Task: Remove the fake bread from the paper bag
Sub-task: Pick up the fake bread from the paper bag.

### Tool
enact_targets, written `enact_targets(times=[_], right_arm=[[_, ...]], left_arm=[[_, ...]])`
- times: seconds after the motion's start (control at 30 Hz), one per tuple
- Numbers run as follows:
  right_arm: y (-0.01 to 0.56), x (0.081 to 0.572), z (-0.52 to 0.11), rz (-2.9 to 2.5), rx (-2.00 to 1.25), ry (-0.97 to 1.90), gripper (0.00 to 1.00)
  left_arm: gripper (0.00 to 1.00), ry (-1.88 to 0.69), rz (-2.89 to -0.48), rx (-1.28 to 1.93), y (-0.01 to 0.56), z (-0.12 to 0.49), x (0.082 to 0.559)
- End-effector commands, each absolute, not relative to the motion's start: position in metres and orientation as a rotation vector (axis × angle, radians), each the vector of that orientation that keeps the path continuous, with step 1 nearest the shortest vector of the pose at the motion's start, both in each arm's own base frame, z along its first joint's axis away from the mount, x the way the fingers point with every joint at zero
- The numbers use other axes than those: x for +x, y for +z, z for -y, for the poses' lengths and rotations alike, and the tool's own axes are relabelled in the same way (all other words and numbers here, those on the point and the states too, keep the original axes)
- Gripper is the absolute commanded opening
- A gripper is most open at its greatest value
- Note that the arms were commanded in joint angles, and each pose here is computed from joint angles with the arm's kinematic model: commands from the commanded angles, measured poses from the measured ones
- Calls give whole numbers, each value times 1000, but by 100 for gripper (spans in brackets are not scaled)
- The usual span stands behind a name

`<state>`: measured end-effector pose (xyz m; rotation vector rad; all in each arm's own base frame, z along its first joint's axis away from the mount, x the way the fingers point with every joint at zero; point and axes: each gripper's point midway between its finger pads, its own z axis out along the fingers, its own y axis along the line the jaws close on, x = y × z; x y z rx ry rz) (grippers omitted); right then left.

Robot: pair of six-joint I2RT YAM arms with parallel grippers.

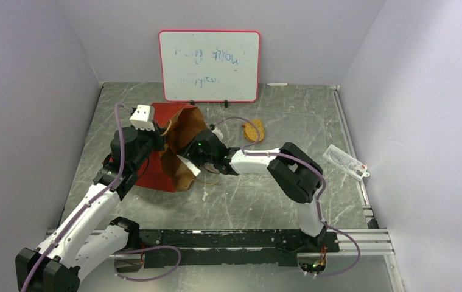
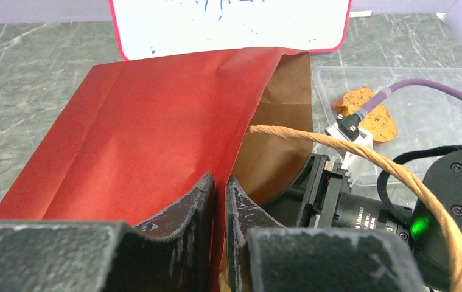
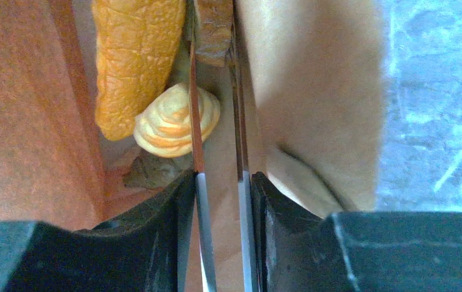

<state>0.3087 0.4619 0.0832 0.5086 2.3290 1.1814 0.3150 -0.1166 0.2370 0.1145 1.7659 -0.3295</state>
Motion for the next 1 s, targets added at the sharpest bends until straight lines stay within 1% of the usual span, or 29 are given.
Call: enact_targets(times=[0.0, 0.03, 0.37, 0.4, 0.5, 0.6, 0.8, 0.83, 0.97], right_arm=[[89, 311, -445, -2293, 522, 1143, 3], [90, 309, -442, -2292, 518, 1142, 0], [111, 289, -411, -2272, 458, 1113, 0], [103, 281, -403, -2293, 449, 1093, 0], [109, 275, -393, -2284, 436, 1086, 0], [108, 276, -393, -2285, 418, 1070, 0], [98, 281, -412, -2322, 393, 1084, 0], [103, 283, -416, -2314, 392, 1107, 2], [107, 279, -417, -2290, 401, 1164, 14]], left_arm=[[7, -331, -1731, 39, 252, 113, 319], [7, -327, -1731, 25, 252, 112, 320], [7, -257, -1751, -116, 246, 99, 334], [7, -248, -1752, -127, 245, 98, 336], [7, -246, -1754, -144, 244, 101, 339], [7, -267, -1746, -132, 249, 108, 340], [7, -284, -1729, -114, 258, 114, 333], [7, -284, -1727, -113, 259, 114, 332], [7, -273, -1735, -101, 258, 114, 328]])
